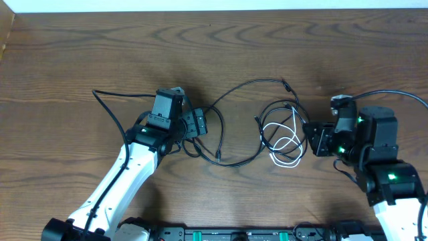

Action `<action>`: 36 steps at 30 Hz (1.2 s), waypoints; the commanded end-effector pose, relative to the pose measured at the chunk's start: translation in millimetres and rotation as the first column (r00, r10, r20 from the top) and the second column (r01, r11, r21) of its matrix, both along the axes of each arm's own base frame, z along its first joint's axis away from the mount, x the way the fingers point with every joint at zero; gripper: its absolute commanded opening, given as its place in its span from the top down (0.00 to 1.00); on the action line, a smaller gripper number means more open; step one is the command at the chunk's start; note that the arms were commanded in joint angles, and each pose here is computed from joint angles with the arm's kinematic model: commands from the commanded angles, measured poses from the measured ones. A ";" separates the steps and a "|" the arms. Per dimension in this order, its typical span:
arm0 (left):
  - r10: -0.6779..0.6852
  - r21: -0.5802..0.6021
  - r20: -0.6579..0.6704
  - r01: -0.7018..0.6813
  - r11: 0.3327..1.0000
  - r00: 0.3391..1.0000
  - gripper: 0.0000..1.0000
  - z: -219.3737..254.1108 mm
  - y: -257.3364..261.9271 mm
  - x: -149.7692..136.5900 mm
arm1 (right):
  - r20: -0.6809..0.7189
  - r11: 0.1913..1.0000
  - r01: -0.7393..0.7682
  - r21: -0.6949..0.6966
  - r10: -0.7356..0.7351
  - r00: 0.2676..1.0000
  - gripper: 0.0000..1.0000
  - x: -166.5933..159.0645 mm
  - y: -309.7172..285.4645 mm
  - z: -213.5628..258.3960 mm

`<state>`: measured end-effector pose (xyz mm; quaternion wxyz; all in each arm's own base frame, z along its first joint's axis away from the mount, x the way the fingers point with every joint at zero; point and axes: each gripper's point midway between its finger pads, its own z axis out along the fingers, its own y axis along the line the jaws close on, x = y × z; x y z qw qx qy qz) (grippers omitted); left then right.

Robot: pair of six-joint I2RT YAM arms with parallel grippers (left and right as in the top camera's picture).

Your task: Untangle cables

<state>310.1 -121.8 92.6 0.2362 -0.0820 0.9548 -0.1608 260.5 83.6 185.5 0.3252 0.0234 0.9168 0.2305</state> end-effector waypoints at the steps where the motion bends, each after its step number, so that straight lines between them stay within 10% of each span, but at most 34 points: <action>1: 0.003 -0.001 -0.015 -0.003 1.000 1.000 0.09 -3.9 1.4 -1.7 | -0.046 0.993 0.104 -0.047 -0.107 0.993 0.74 -3.9 -16.8 -1.8; 11: 0.013 0.011 -0.004 -0.013 1.000 1.000 0.09 -3.3 3.8 0.7 | -0.362 0.999 0.007 0.042 0.009 0.932 0.63 -54.0 8.2 -54.1; 36: 0.017 0.019 -0.003 -0.017 1.000 1.000 0.09 -3.7 5.3 0.8 | -0.395 0.998 -0.051 0.024 0.057 0.917 0.67 -5.7 41.5 -163.0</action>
